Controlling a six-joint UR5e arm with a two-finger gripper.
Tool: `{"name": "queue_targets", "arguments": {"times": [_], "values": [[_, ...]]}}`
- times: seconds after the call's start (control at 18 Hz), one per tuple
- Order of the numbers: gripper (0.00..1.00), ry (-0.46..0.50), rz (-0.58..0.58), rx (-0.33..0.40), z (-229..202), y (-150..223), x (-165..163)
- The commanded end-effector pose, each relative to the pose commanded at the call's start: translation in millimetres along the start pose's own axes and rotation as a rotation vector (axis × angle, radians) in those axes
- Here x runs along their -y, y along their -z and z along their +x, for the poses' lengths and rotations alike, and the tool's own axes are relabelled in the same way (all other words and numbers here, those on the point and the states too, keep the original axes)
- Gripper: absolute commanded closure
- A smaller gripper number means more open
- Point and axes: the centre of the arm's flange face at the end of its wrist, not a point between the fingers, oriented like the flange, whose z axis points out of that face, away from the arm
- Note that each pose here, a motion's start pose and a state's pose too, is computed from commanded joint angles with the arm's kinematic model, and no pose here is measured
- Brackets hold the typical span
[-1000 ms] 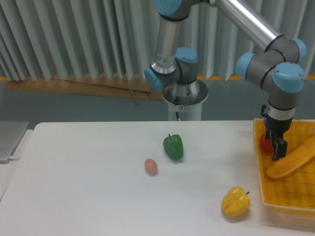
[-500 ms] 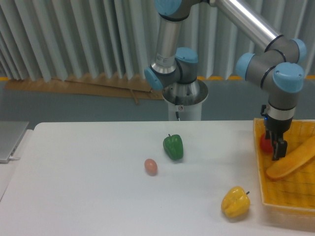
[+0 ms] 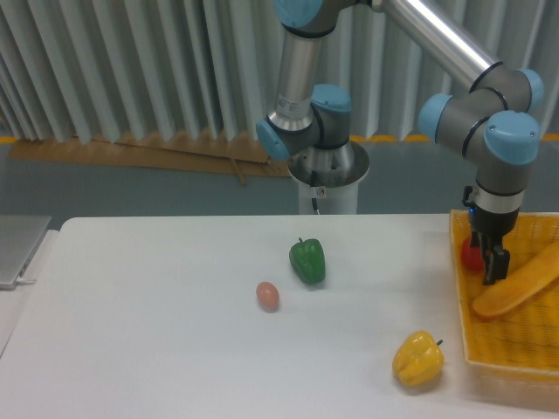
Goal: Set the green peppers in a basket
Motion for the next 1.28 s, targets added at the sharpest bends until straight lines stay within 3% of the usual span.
{"name": "queue_targets", "arguments": {"times": [0.28, 1.28], "values": [[0.00, 0.003, 0.012, -0.026, 14.0, 13.1, 9.9], [0.00, 0.004, 0.019, -0.046, 21.5, -0.7, 13.7]]}}
